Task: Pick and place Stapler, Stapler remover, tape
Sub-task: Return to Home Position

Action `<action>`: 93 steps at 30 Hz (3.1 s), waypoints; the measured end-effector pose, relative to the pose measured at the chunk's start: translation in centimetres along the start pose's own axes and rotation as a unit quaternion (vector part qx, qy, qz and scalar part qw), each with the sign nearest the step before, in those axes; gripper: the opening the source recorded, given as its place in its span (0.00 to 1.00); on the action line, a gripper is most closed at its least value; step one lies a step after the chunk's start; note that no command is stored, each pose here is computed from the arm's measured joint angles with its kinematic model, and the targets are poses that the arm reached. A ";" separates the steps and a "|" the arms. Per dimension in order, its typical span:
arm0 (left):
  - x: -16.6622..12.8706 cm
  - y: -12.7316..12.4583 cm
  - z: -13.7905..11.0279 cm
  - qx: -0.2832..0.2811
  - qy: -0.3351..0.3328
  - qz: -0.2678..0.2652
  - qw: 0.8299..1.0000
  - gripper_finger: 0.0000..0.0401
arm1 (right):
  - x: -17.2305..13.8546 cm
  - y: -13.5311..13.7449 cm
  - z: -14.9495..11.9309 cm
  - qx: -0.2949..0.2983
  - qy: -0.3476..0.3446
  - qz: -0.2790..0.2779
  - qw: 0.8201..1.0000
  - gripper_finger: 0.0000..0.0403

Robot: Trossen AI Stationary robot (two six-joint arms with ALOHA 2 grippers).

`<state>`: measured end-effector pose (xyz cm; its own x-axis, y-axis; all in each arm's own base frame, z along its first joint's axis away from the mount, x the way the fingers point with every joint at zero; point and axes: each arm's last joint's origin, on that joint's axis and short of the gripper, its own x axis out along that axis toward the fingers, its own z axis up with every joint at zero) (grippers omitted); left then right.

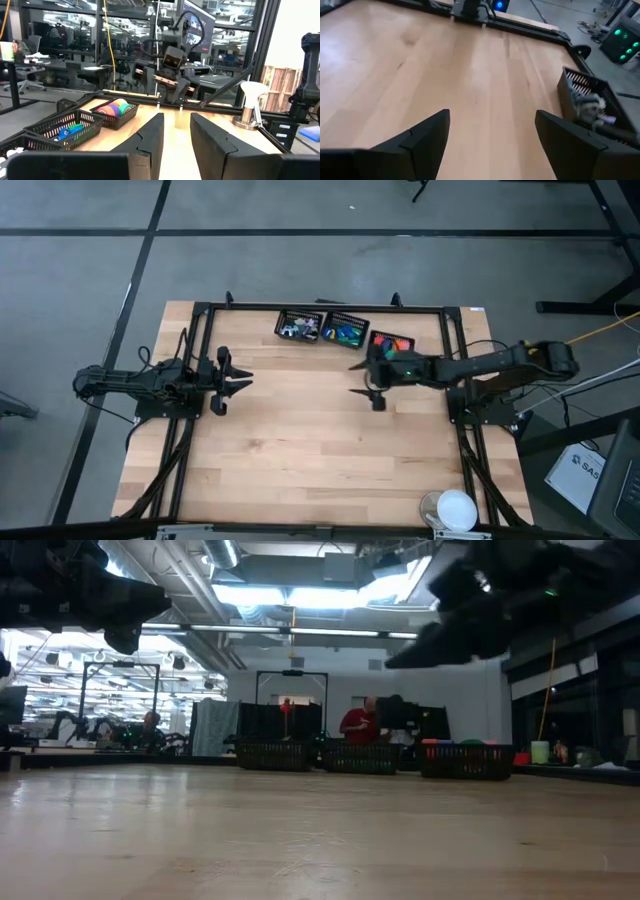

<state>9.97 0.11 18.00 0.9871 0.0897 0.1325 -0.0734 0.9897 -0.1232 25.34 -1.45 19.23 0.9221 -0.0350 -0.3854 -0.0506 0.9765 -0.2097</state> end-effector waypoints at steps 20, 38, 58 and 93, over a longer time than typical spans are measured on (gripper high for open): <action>0.0 0.0 0.0 0.000 0.000 0.000 1.000 0.23 | -7.9 2.9 -8.1 0.002 -0.120 -0.003 0.993 0.74; 0.0 0.0 0.0 0.000 0.000 0.000 1.000 0.23 | -9.8 2.6 -7.3 0.002 -0.162 -0.014 0.987 0.74; 0.0 0.0 0.0 0.000 0.000 0.000 1.000 0.23 | -9.9 3.4 -10.7 0.001 0.009 0.024 1.000 0.74; 0.0 0.0 0.0 0.000 0.000 0.000 1.000 0.23 | -13.6 2.6 -7.6 0.002 -0.227 -0.029 0.974 0.74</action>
<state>9.97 0.11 17.99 0.9872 0.0893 0.1321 -0.0731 0.9897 -0.1231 9.73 -0.07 17.12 0.9980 0.0065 0.0631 0.0073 0.9763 -0.2163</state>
